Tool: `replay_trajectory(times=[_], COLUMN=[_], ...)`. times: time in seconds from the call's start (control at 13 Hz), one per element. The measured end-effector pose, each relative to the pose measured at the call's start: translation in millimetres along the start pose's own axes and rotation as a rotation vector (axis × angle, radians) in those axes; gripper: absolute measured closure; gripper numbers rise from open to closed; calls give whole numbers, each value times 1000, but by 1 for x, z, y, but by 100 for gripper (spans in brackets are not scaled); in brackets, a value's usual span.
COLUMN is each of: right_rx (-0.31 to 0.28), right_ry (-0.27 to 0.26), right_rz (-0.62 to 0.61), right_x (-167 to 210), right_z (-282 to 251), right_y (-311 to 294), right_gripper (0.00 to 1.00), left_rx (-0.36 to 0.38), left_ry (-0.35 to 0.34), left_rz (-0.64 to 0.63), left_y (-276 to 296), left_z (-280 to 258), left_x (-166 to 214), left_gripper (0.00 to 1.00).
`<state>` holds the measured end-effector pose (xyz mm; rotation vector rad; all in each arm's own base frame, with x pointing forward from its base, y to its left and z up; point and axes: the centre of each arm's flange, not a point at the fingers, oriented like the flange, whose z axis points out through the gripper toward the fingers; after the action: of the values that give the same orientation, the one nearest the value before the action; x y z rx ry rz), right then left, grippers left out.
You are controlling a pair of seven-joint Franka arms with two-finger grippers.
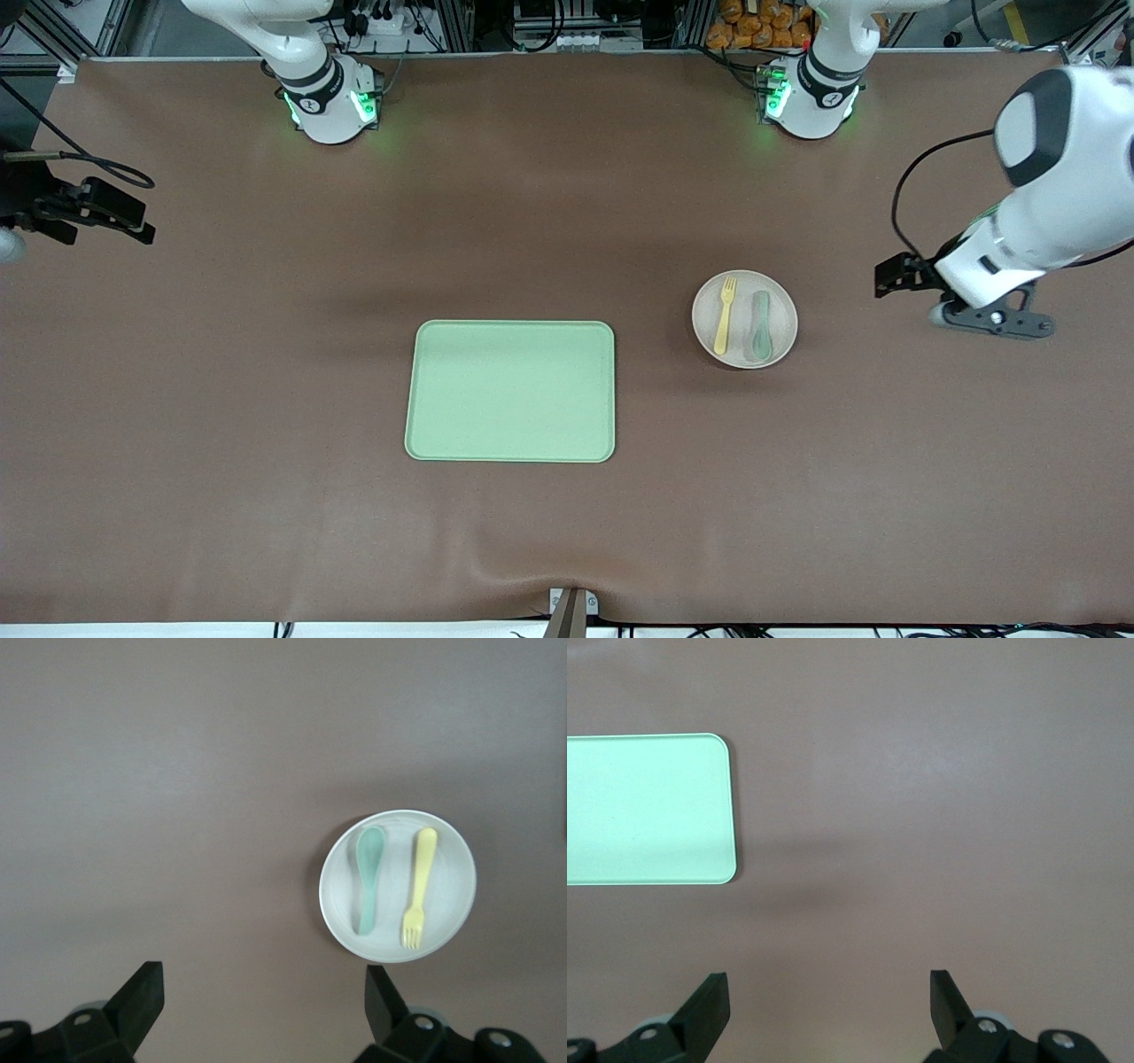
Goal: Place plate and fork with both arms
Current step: 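Reach the left gripper down to the rim of the white plate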
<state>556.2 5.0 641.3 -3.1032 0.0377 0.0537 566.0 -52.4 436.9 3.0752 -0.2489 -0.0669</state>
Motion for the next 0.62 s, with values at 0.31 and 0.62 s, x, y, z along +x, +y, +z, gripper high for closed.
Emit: replay_trajectory(times=[0.31,0.62], right_rx=[0,0], right_ry=[-4,-5], right_rz=[0,0], right_x=[0,0], right_z=[1,1], right_y=[0,0], right_gripper=[0,0], left_rx=[-80,-102], left_ry=[-38,-67], left_rz=[-52,-13], left_y=[1,3], left_z=[69,116], left_x=[-15,-12], left_gripper=[0,20])
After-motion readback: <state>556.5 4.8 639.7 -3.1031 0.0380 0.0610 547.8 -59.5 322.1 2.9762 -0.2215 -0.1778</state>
